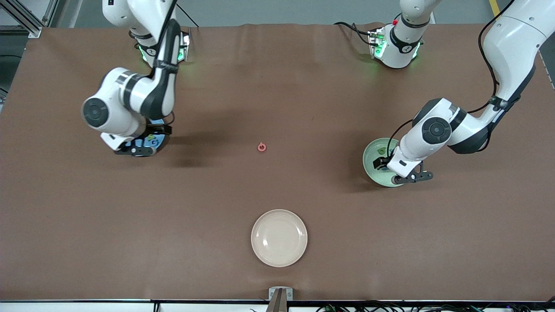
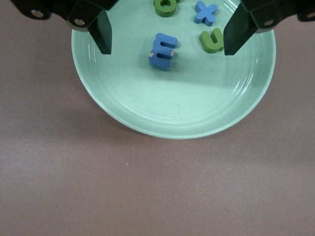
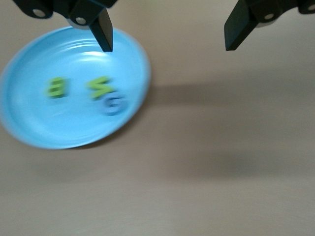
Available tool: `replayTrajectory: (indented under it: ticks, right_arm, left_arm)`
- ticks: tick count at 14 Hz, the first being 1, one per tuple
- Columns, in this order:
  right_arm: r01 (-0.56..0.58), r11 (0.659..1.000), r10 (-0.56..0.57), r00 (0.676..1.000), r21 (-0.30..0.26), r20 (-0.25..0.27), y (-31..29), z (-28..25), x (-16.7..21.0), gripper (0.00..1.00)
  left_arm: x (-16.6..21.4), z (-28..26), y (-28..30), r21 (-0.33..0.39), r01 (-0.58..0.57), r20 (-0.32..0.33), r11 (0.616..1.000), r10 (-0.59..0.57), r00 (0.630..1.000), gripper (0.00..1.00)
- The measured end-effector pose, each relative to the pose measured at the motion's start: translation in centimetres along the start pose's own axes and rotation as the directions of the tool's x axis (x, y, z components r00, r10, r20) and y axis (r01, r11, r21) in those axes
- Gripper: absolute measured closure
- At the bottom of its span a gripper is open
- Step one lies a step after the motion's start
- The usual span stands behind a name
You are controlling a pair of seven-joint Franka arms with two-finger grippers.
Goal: Sort uppercase to blue plate, lowercase to green plate
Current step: 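Place the m on the green plate while the right gripper places the G, then retract the left gripper while the right gripper reaches the pink Q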
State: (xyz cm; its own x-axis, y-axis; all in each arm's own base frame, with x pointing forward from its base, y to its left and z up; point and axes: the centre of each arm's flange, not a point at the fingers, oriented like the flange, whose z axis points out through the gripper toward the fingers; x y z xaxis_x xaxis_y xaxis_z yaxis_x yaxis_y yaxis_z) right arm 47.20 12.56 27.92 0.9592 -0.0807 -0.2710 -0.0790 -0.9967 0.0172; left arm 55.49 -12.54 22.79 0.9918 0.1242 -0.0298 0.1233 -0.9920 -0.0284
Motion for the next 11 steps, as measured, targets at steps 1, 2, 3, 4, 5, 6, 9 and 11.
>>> replayTrajectory:
  ticks: [1,2,3,4,5,6,9,11]
  right_arm:
    - [-0.041,0.999,0.041,0.999,0.025,-0.006,-3.0,0.5,-0.9,0.00]
    - [-0.073,0.996,0.074,0.997,0.050,-0.012,-6.0,1.2,-1.7,0.00]
    - [-0.103,0.993,0.105,0.994,0.062,-0.030,-8.6,2.1,-2.5,0.00]
    - [-0.140,0.988,0.143,0.988,0.060,-0.058,-10.9,3.0,-3.1,0.00]
    - [-0.187,0.981,0.192,0.978,0.059,-0.088,-13.0,4.0,-3.7,0.00]
    - [-0.235,0.970,0.241,0.963,0.062,-0.119,-15.0,5.1,-4.3,0.00]
    - [-0.324,0.939,0.341,0.919,0.113,-0.196,-20.9,8.6,-6.2,0.00]
    - [-0.351,0.921,0.381,0.900,0.167,-0.210,-23.3,10.2,-7.3,0.00]
  left_arm:
    - [0.1,-0.1,0.0,0.000,0.001,-0.003,1.000,-0.001,1.000,0.00]
    - [0.2,-0.2,-0.1,0.000,0.003,-0.005,1.000,-0.003,1.000,0.00]
    - [0.3,-0.2,-0.3,-0.001,0.007,-0.006,1.000,-0.007,1.000,0.00]
    - [0.6,-0.4,-0.6,0.000,0.014,-0.009,1.000,-0.014,1.000,0.00]
    - [0.9,-0.7,-1.0,0.003,0.015,-0.016,1.000,-0.015,1.000,0.00]
    - [1.3,-1.2,-1.4,0.005,0.000,-0.022,1.000,0.000,1.000,0.00]
    - [2.1,-3.3,-3.2,-0.052,-0.084,0.017,0.995,0.085,0.996,0.00]
    - [2.8,-5.4,-5.7,-0.103,-0.131,0.023,0.986,0.134,0.991,0.00]
